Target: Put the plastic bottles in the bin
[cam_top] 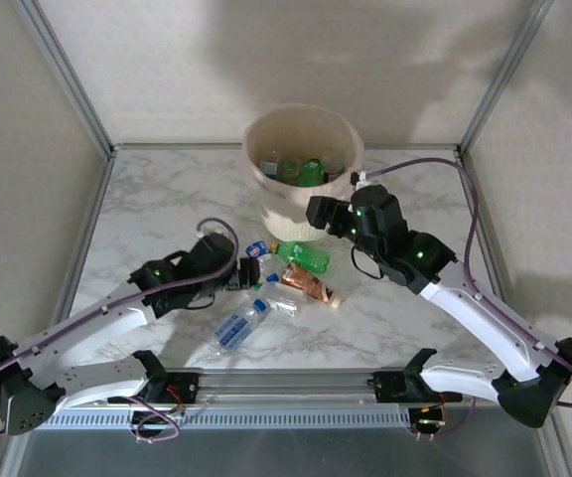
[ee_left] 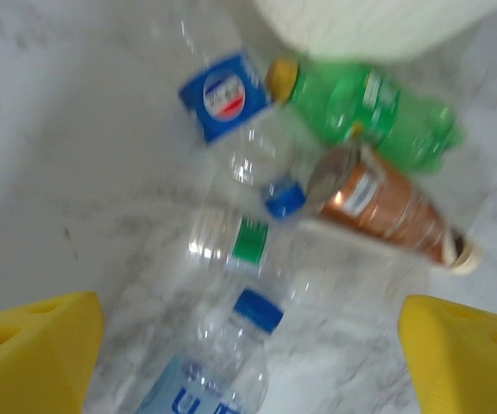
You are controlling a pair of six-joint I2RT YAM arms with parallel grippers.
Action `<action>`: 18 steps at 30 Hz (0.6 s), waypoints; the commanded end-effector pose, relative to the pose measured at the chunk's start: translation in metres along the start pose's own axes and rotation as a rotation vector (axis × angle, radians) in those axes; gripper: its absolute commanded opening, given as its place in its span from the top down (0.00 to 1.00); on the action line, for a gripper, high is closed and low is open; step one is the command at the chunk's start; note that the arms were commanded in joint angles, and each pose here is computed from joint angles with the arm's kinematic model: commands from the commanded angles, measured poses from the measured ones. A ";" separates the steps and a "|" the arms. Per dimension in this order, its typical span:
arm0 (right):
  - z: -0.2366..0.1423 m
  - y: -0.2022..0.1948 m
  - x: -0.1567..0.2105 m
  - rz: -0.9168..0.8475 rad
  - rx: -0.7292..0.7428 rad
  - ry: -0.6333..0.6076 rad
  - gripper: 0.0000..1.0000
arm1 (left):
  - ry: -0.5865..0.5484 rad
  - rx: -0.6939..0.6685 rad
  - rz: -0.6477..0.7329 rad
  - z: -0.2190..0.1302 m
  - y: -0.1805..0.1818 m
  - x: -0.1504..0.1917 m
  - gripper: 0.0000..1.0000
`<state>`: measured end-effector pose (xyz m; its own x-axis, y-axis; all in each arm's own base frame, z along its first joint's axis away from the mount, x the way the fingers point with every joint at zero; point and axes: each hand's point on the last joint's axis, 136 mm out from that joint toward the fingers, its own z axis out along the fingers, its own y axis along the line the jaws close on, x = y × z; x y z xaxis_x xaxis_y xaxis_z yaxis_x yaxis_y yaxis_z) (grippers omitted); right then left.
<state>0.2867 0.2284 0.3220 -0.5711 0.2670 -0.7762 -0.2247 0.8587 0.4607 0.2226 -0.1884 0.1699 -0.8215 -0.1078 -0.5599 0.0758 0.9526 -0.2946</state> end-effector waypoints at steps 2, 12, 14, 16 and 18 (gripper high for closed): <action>0.000 0.007 -0.005 -0.006 -0.018 -0.018 0.17 | 0.117 -0.076 0.065 0.019 0.005 0.045 0.08; -0.005 0.002 -0.006 -0.011 -0.002 -0.024 0.14 | 0.183 -0.184 0.147 0.049 0.016 0.081 0.05; -0.006 0.002 -0.006 -0.012 0.000 -0.025 0.14 | 0.194 -0.188 0.139 0.049 0.021 0.087 0.05; -0.005 0.002 -0.007 -0.010 0.001 -0.026 0.14 | 0.208 -0.184 0.126 0.051 0.025 0.094 0.04; -0.004 0.003 -0.006 -0.011 -0.002 -0.025 0.14 | 0.218 -0.179 0.109 0.053 0.027 0.100 0.05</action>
<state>0.2879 0.2294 0.3202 -0.5730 0.2648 -0.7756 -0.2225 0.8605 0.4582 0.1776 -0.1920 0.0700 -0.9144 0.0703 -0.3986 0.1095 0.9911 -0.0763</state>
